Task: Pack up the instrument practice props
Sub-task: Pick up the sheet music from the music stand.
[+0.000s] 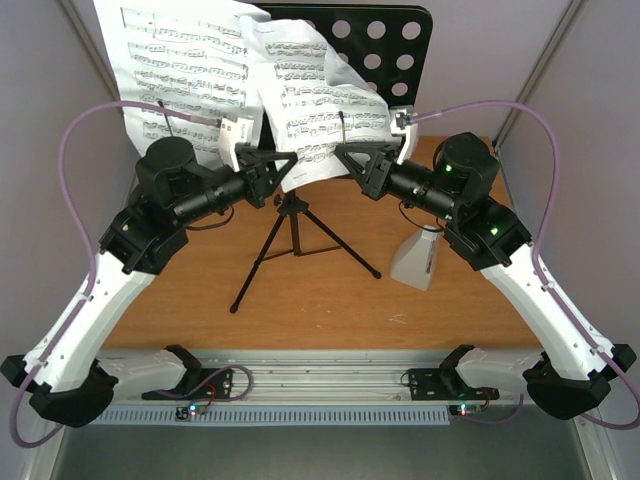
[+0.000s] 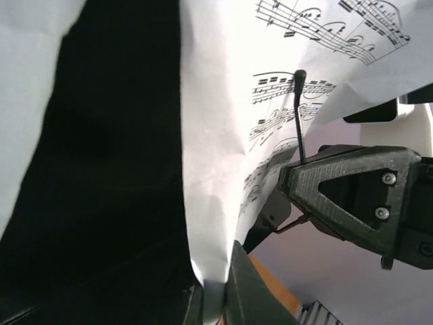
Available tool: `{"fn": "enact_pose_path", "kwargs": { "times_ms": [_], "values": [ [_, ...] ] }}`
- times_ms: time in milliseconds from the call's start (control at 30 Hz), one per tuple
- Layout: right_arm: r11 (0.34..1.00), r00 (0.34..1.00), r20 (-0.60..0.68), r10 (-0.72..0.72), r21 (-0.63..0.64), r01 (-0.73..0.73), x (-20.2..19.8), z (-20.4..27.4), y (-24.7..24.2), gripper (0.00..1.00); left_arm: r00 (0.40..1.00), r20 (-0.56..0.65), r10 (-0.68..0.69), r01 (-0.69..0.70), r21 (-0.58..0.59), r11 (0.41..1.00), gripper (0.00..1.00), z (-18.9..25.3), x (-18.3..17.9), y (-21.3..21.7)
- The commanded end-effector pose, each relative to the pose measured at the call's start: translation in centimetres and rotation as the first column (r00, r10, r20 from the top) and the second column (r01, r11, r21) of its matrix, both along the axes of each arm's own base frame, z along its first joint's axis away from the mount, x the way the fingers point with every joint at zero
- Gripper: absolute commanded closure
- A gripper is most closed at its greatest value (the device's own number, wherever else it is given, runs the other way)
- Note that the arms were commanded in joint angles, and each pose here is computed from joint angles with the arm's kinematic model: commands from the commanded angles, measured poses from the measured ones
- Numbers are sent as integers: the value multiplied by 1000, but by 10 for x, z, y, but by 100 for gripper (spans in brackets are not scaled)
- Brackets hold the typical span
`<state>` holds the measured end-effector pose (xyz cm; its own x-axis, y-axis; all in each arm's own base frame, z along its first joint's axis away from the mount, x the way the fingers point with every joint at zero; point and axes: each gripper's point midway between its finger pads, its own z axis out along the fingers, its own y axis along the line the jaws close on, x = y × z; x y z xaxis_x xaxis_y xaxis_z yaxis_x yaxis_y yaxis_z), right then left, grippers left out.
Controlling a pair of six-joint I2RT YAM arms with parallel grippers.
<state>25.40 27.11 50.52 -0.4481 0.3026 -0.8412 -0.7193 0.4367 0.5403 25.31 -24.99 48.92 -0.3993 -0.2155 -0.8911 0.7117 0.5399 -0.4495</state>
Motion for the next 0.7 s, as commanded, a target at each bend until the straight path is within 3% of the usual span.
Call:
{"fn": "enact_pose_path", "kwargs": {
  "times_ms": [0, 67, 667],
  "values": [
    [999, 998, 42, 39, 22, -39, -15, 11, 0, 98, 997, 73, -1, 4, -44, 999, 96, 19, -5, 5],
    [999, 998, 50, 37, 15, -38, -14, 11, 0, 99, 997, 74, 10, -8, -40, 999, 99, 18, -5, 7],
    [994, 974, 202, 105, -26, -102, -27, 13, 5, 99, 992, 74, 98, -98, -14, 995, 100, 21, -14, 31]
  ]
}}
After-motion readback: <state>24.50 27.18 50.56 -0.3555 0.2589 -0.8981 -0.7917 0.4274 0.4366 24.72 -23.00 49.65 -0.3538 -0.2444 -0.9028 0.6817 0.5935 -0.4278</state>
